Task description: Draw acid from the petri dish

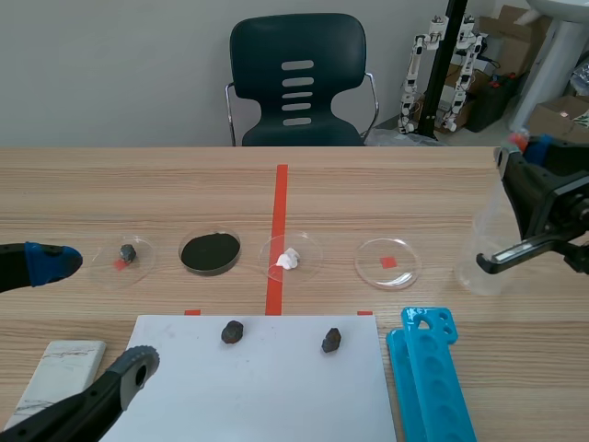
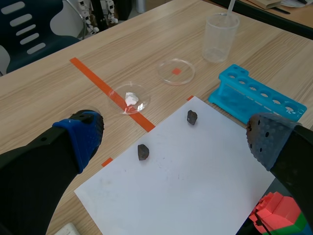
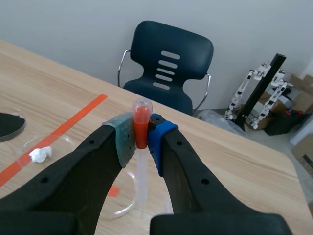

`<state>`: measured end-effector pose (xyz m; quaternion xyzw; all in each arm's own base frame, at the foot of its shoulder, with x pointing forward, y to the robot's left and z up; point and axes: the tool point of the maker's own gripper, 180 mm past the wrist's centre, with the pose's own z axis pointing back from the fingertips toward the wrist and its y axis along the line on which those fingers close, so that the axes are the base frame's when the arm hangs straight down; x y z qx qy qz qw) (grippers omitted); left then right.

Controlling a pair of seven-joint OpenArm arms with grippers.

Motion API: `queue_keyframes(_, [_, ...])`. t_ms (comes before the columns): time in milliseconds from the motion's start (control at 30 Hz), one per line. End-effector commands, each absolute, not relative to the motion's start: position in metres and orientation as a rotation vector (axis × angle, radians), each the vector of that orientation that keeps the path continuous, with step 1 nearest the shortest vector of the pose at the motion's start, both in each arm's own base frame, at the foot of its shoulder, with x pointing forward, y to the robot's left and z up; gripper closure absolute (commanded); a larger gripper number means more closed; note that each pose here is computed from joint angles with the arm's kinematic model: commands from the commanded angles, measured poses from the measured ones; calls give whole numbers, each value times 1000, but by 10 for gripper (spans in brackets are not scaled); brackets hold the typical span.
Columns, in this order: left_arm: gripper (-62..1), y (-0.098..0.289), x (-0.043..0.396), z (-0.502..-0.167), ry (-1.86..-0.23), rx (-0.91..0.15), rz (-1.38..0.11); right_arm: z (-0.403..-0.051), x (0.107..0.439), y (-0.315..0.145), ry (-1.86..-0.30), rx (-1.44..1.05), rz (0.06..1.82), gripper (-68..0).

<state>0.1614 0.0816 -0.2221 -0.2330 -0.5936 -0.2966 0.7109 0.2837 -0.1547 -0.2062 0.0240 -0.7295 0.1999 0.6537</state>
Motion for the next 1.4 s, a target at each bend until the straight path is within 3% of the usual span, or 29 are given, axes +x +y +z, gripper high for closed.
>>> queue_keyframes(0, [-615, 80, 162, -215, -1342, -533, -647, -189, 295, -158, -1721, 43, 446, -66])
queue_keyframes(433, [-615, 80, 162, -215, -1342, -533, -647, -204, 338, -122, -1712, 194, 535, -66])
queue_keyframes(867, [-615, 80, 162, -215, -1342, -533, -647, -250, 342, -100, -1631, 275, 559, -66])
queue_keyframes(1367, [-615, 80, 162, -215, -1342, -533, -647, -272, 342, -87, -1606, 268, 541, -65])
